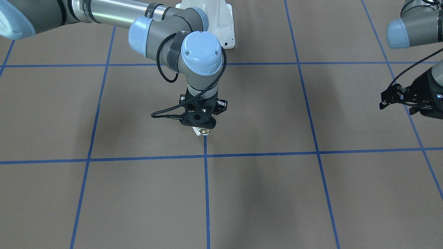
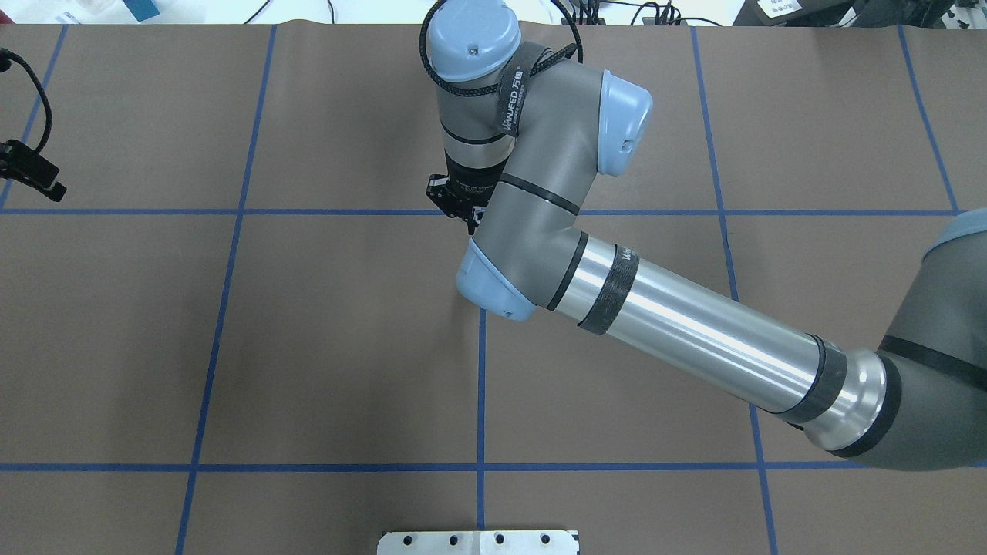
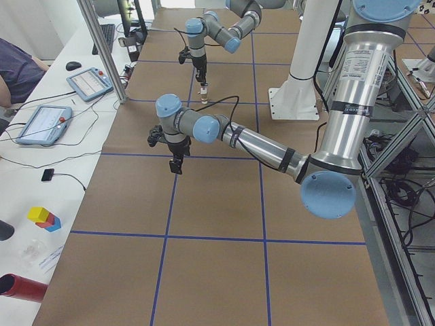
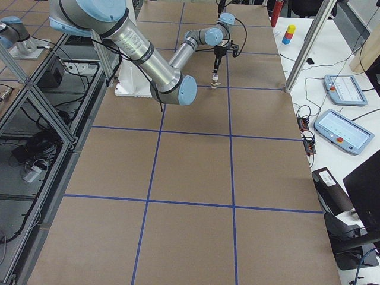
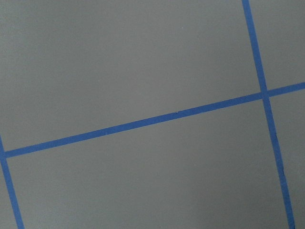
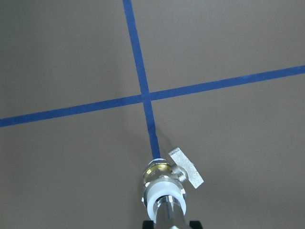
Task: Assemble PPR valve and pipe with both arms
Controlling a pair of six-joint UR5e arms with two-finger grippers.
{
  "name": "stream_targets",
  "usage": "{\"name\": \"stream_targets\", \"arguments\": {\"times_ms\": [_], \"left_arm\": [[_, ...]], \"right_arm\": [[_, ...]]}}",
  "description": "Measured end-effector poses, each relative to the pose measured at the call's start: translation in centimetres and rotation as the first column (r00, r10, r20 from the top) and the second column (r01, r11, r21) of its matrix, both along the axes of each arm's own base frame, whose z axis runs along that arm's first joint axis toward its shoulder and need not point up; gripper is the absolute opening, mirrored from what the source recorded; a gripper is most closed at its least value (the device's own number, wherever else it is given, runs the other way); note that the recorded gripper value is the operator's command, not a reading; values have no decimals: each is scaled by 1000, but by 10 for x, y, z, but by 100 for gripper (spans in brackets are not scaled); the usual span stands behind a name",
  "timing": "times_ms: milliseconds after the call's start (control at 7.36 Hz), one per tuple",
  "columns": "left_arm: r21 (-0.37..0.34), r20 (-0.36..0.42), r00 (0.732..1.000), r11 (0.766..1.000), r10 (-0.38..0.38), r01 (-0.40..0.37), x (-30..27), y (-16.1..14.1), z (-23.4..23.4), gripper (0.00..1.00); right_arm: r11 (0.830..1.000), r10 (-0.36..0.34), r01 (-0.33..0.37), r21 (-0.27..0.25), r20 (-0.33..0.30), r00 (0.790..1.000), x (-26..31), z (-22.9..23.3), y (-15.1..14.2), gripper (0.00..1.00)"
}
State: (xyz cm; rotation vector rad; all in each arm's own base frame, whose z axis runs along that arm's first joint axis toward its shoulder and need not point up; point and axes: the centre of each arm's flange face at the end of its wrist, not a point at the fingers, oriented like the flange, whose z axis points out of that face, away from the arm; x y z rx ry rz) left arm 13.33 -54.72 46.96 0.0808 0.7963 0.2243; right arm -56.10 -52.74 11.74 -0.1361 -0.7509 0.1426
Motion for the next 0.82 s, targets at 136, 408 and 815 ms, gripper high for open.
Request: {"name": "stream_targets", "arguments": {"times_ms": [136,408,815], "left_arm": [[0,0,1000,1000,0,0,0,0,0,100],[-2,1,1000,1000,-1,1,0,0,1,100],[-3,1,1000,1000,-2,2,-1,0,1,100]], "right_arm": [[1000,-2,2,0,0,1000,-1,0,1,0],[1000,-4,4,-1,-3,1000,-1,3,1,0],[1000,-5,5,0,-5,1000,-1,6,1,0]]}}
